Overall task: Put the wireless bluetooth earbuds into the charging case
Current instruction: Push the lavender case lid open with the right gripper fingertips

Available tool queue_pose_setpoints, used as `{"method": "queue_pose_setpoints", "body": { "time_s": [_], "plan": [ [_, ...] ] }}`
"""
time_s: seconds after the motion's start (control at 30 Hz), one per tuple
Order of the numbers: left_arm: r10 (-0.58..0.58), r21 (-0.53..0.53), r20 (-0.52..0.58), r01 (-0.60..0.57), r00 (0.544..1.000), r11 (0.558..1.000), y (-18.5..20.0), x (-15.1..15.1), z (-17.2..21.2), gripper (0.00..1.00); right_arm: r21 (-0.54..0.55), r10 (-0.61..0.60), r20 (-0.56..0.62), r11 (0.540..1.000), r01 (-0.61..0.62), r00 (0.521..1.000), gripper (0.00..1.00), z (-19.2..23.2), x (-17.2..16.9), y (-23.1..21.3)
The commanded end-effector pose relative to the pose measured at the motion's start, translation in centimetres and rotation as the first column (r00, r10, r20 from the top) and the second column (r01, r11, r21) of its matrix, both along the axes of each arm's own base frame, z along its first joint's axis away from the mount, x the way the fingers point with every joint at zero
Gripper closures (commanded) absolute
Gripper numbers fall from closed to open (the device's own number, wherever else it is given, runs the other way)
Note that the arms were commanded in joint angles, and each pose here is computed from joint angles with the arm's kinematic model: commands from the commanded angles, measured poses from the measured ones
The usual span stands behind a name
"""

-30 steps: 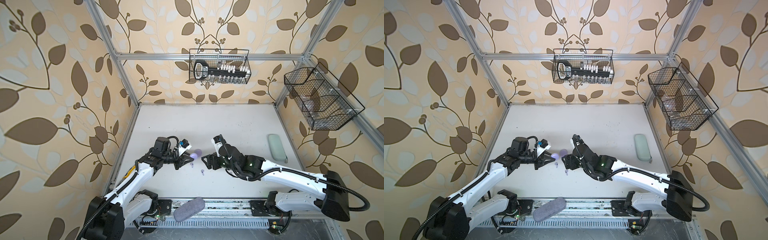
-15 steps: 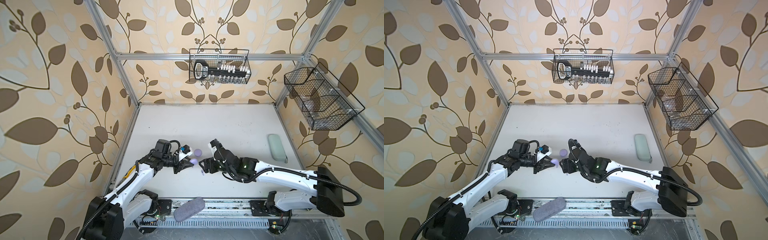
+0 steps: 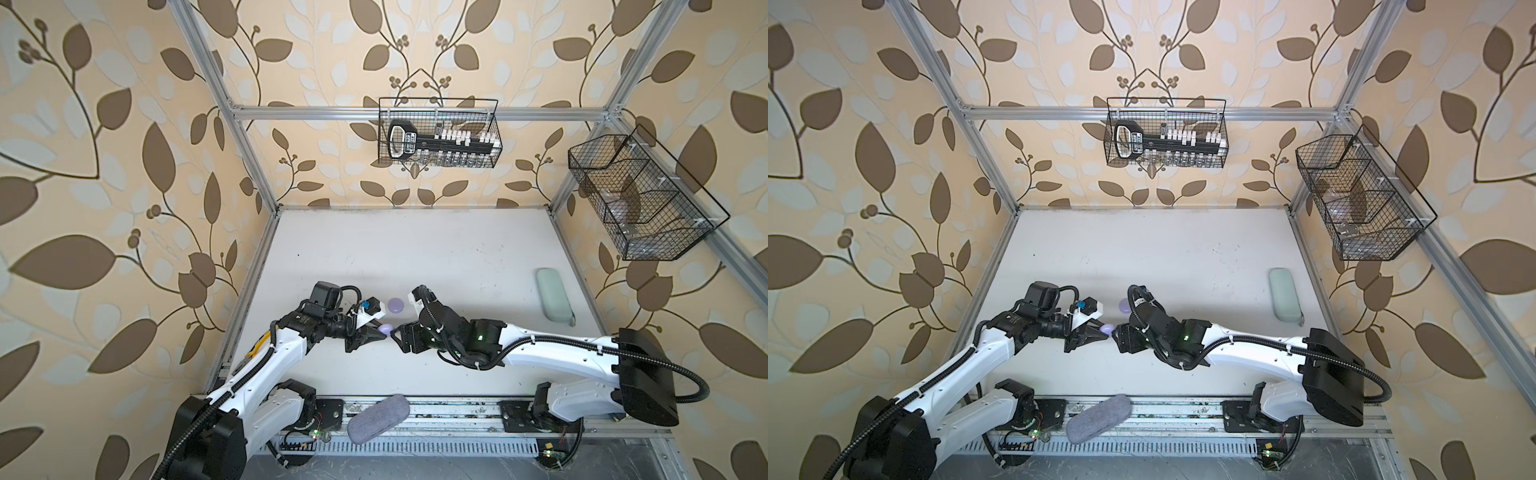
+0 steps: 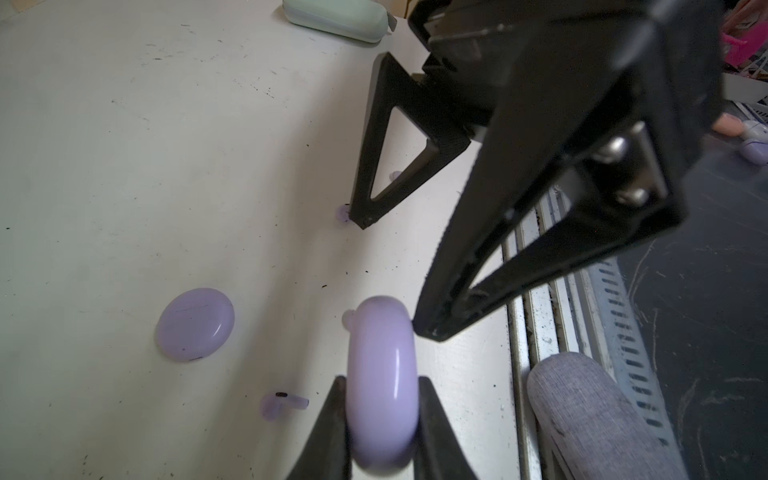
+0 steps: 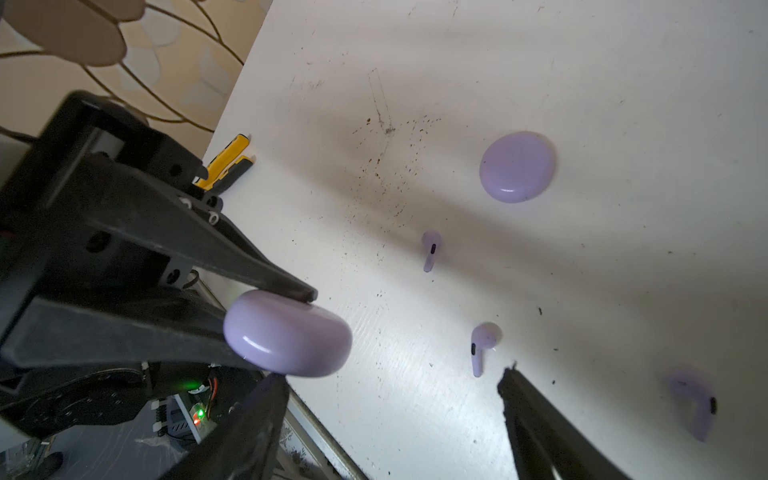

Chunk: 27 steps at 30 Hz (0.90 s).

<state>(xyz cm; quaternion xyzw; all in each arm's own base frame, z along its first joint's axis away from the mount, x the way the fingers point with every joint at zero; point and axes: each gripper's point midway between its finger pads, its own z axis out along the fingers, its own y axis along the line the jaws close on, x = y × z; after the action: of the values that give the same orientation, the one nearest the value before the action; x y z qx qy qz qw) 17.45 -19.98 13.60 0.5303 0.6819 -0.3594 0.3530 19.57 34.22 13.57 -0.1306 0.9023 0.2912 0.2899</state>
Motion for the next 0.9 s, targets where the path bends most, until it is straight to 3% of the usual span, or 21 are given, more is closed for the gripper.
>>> {"method": "queue_pose_setpoints", "body": {
  "time_s": [0.0, 0.87],
  "plan": [
    [-0.073, -0.042, 0.028, 0.074, 0.997, 0.996, -0.7, -0.8, 1.6, 0.99, 0.019, -0.011, -0.006, 1.0, 0.011, 1.0, 0.19, 0.0, 0.0, 0.6],
    [-0.094, -0.021, 0.026, 0.095, 0.995, 0.995, -1.0, -1.1, 1.3, 0.97, 0.03, -0.049, 0.008, 0.998, 0.049, 0.999, 0.19, 0.7, 2.3, -0.8]
  ]
}}
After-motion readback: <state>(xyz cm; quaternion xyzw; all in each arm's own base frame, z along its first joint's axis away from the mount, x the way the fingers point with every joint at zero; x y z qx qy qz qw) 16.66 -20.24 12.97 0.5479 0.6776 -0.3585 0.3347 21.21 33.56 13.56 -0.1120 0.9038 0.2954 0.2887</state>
